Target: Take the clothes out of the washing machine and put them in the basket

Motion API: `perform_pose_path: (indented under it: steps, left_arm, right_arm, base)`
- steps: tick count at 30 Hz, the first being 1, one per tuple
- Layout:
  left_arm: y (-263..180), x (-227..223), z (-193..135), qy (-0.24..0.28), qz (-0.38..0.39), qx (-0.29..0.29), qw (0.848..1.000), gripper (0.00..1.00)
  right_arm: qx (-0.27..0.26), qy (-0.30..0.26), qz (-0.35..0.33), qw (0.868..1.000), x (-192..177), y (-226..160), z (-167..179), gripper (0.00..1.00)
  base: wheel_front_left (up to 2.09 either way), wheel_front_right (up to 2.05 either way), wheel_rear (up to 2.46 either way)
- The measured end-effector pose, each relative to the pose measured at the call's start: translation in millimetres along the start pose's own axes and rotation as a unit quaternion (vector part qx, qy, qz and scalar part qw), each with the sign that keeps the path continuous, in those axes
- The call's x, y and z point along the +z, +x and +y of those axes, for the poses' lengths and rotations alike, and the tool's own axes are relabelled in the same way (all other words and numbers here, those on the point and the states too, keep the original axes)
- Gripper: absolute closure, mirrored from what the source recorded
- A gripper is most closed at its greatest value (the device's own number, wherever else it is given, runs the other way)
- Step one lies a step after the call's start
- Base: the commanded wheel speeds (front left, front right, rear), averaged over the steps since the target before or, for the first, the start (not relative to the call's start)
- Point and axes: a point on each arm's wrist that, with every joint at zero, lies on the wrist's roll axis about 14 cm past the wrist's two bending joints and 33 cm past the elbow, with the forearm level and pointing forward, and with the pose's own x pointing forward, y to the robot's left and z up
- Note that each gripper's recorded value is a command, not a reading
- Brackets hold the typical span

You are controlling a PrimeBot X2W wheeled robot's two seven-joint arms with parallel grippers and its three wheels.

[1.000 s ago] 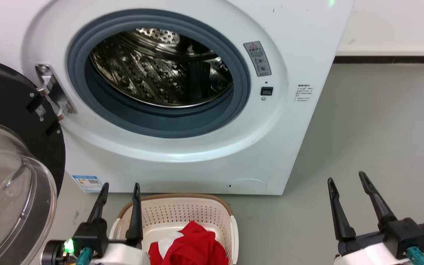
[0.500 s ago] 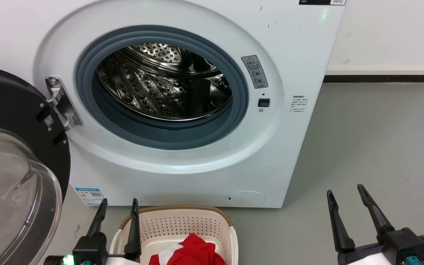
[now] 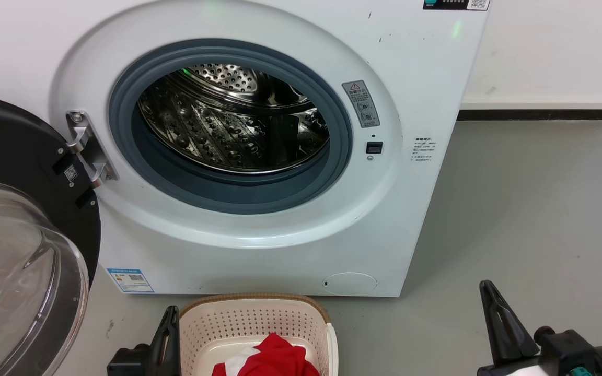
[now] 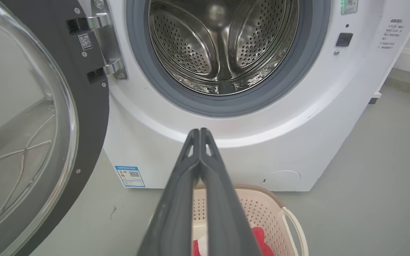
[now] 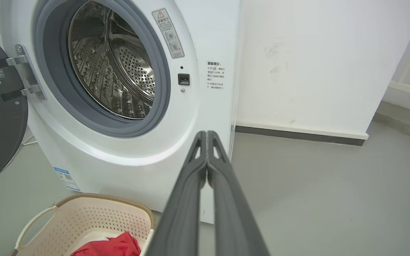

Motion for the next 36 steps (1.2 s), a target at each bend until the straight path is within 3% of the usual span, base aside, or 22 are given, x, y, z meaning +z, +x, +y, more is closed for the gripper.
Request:
perform_pose_path:
  steps: [19,36]
  left_arm:
    - [8,-6,14,-0.177,0.027,0.036,0.983,1.0]
    - [19,-2,21,-0.32,0.03,0.047,0.946,1.0]
  right_arm:
    - [-0.045,0.179,0.012,0.983,-8,5,-18,1.0]
    - [-0.075,0.32,0.012,0.944,-11,13,-31,1.0]
  base:
    - [0.0,0.0,0.0]
    - [0.0,0.0,0.0]
